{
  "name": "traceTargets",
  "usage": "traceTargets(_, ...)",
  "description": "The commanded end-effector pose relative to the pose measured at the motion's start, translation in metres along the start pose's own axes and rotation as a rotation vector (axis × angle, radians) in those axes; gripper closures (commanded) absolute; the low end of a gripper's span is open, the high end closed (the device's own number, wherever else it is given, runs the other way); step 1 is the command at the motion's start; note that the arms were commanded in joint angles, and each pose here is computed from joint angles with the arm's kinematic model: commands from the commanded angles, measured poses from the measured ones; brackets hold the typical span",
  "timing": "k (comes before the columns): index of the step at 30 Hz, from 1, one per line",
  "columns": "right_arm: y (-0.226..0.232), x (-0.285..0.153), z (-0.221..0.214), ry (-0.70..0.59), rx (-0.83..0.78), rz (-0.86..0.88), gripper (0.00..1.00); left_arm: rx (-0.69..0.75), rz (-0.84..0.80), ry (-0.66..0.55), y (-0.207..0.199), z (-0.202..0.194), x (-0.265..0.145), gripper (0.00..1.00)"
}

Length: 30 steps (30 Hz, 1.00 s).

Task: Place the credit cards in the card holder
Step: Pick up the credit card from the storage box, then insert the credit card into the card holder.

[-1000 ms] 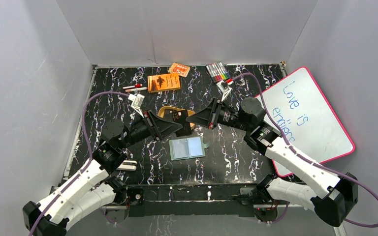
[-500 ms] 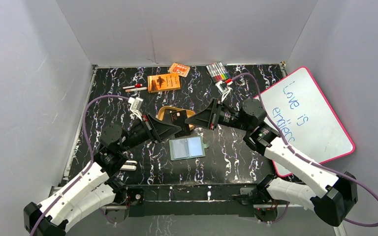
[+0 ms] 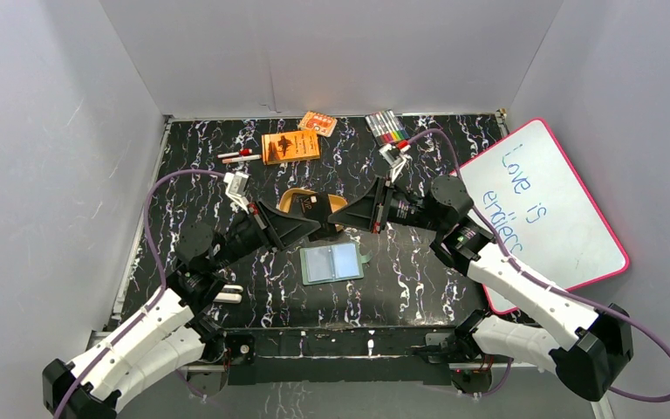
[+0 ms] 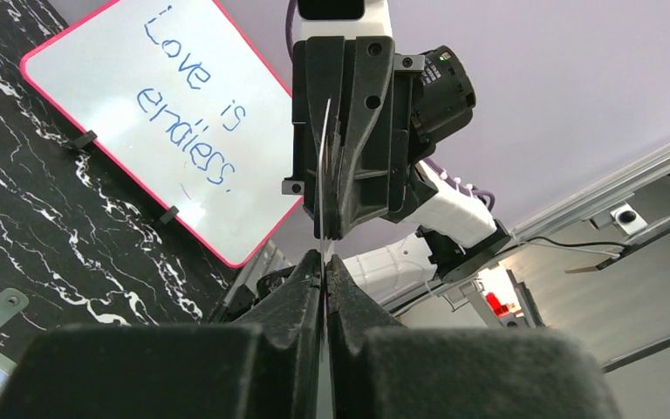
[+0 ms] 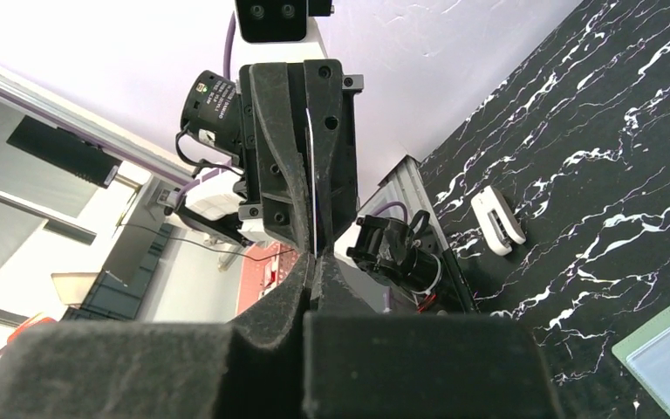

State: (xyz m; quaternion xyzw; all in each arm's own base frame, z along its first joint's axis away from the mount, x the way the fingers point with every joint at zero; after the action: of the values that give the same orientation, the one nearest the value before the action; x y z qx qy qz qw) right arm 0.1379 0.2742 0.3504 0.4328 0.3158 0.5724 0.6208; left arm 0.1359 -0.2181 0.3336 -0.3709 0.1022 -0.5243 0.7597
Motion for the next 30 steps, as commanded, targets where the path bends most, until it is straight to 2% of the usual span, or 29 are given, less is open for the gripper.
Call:
traceTargets(1,0.014,-0.003,0.002,-0.01,-0.074,0.055,1.0,0.011,-0.006,-0.011,0.001,0.001,0.001,0.93)
traceTargets(2,0.013,-0.004,0.004,-0.021,-0.092,0.028,1.0,0.018,0.02,0.0,0.004,-0.001,0.0,0.74)
traceTargets(3,0.01,-0.006,0.005,-0.035,-0.106,-0.024,1.0,0.027,0.067,0.013,0.01,-0.003,-0.002,0.45)
traceTargets(4,0.006,-0.009,0.012,-0.079,-0.137,-0.09,1.0,0.036,0.128,0.021,0.016,-0.004,-0.004,0.31)
traceTargets(5,-0.001,-0.014,0.015,-0.106,-0.16,-0.166,1.0,0.043,0.206,0.03,0.026,-0.007,-0.009,0.22)
traceTargets(6,-0.009,-0.019,0.017,-0.126,-0.176,-0.251,1.0,0.041,0.304,0.037,0.037,-0.01,-0.016,0.19)
traceTargets(10,-0.057,-0.039,0.01,-0.119,-0.176,-0.537,1.0,-0.026,0.705,0.064,0.085,-0.028,-0.053,0.15)
traceTargets(14,-0.106,-0.045,-0.019,-0.043,-0.061,-0.623,1.0,-0.099,0.897,0.224,0.122,-0.066,-0.07,0.18)
traceTargets(19,-0.145,-0.043,-0.044,0.012,0.055,-0.642,1.0,-0.144,0.976,0.366,0.152,-0.102,-0.075,0.24)
traceTargets(21,-0.156,-0.041,-0.049,0.016,0.083,-0.642,1.0,-0.169,0.958,0.41,0.156,-0.113,-0.073,0.26)
traceTargets(25,-0.175,-0.038,-0.05,-0.034,0.107,-0.638,1.0,-0.17,0.961,0.437,0.168,-0.124,-0.072,0.32)
traceTargets(30,-0.201,-0.036,-0.058,-0.043,0.145,-0.662,1.0,-0.164,0.991,0.446,0.179,-0.132,-0.075,0.33)
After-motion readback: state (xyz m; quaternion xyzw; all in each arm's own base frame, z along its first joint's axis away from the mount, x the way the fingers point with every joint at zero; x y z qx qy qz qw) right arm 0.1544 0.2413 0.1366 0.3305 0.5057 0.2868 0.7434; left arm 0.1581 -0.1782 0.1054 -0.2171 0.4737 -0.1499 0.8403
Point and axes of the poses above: each gripper's point midway between its finger pads, its own x axis out along the fingers, its own y axis along the line the jaws close on, z = x × y, the point moved 5 cm from there along -x, back along the fingers, and after that the axes turned 11 degrees about x, right-handed, at the moved point
